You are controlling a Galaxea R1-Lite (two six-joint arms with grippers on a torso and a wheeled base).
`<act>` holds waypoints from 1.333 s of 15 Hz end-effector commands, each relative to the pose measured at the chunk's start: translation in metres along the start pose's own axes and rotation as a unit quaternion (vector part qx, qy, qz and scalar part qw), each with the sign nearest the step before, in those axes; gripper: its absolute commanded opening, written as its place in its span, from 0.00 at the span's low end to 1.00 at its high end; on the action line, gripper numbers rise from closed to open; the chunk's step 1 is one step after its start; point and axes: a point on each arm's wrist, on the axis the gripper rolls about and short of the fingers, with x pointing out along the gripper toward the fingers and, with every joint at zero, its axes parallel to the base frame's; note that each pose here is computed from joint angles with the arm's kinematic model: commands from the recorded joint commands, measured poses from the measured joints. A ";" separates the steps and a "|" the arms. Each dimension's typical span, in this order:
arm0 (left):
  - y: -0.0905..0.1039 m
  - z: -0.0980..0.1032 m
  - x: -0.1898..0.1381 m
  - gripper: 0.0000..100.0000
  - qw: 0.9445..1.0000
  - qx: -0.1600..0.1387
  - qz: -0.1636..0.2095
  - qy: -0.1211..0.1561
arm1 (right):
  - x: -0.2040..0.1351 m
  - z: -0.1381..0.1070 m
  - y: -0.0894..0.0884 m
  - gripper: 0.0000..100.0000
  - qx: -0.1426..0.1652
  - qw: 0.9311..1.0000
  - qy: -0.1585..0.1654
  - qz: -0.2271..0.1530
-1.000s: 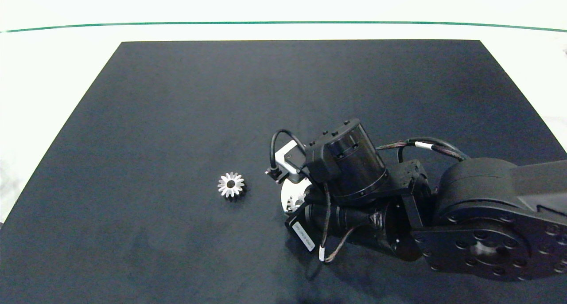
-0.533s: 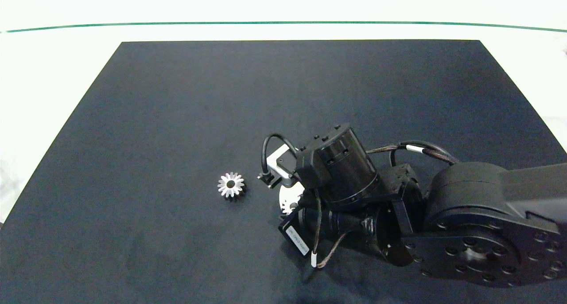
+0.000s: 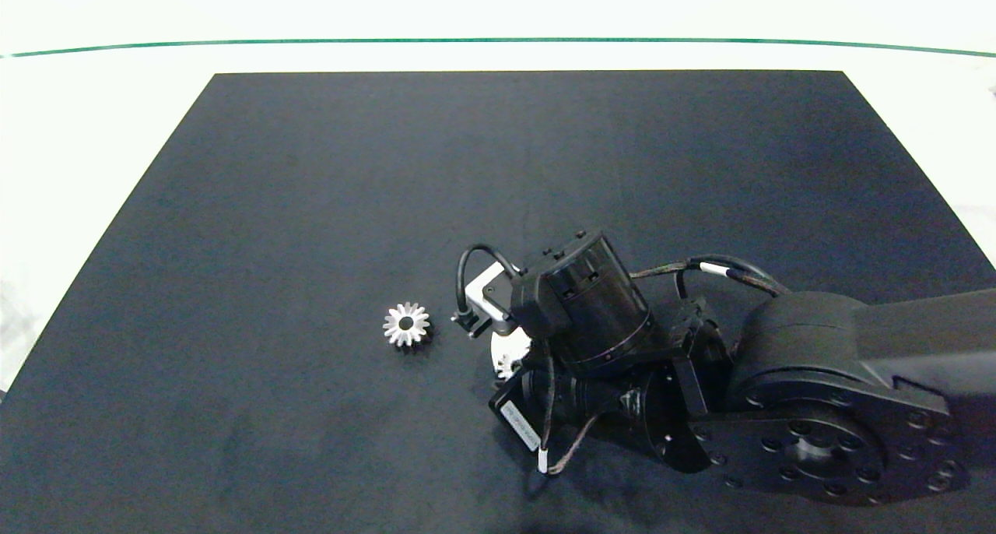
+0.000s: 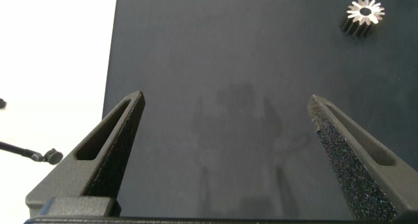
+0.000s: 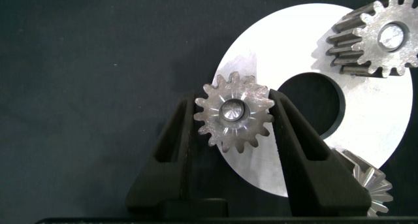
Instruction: Remove an incorrectly installed larger gear and replace it with the correct smaller gear
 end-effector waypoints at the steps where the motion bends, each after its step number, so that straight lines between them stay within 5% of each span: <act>1: 0.000 -0.001 -0.001 1.00 1.000 0.000 0.002 -0.002 | 0.003 -0.001 0.001 0.04 -0.003 1.000 0.004 -0.007; 3: 0.000 -0.002 -0.001 1.00 1.000 0.000 0.001 -0.001 | 0.003 -0.001 0.000 0.04 -0.004 1.000 0.004 -0.007; 4: 0.000 -0.002 -0.001 1.00 1.000 0.000 0.001 -0.001 | 0.002 -0.001 0.000 1.00 -0.004 1.000 0.003 -0.007; 10: 0.000 -0.003 -0.001 1.00 1.000 0.000 0.002 0.001 | -0.003 0.002 -0.004 1.00 0.006 1.000 -0.004 -0.010; 13: -0.001 -0.003 -0.001 1.00 1.000 -0.001 0.010 0.003 | -0.011 0.001 -0.011 1.00 0.039 0.999 -0.008 -0.019; 20: -0.004 -0.002 -0.003 1.00 0.998 -0.005 0.057 0.008 | -0.074 -0.029 -0.082 1.00 0.120 0.985 -0.001 -0.121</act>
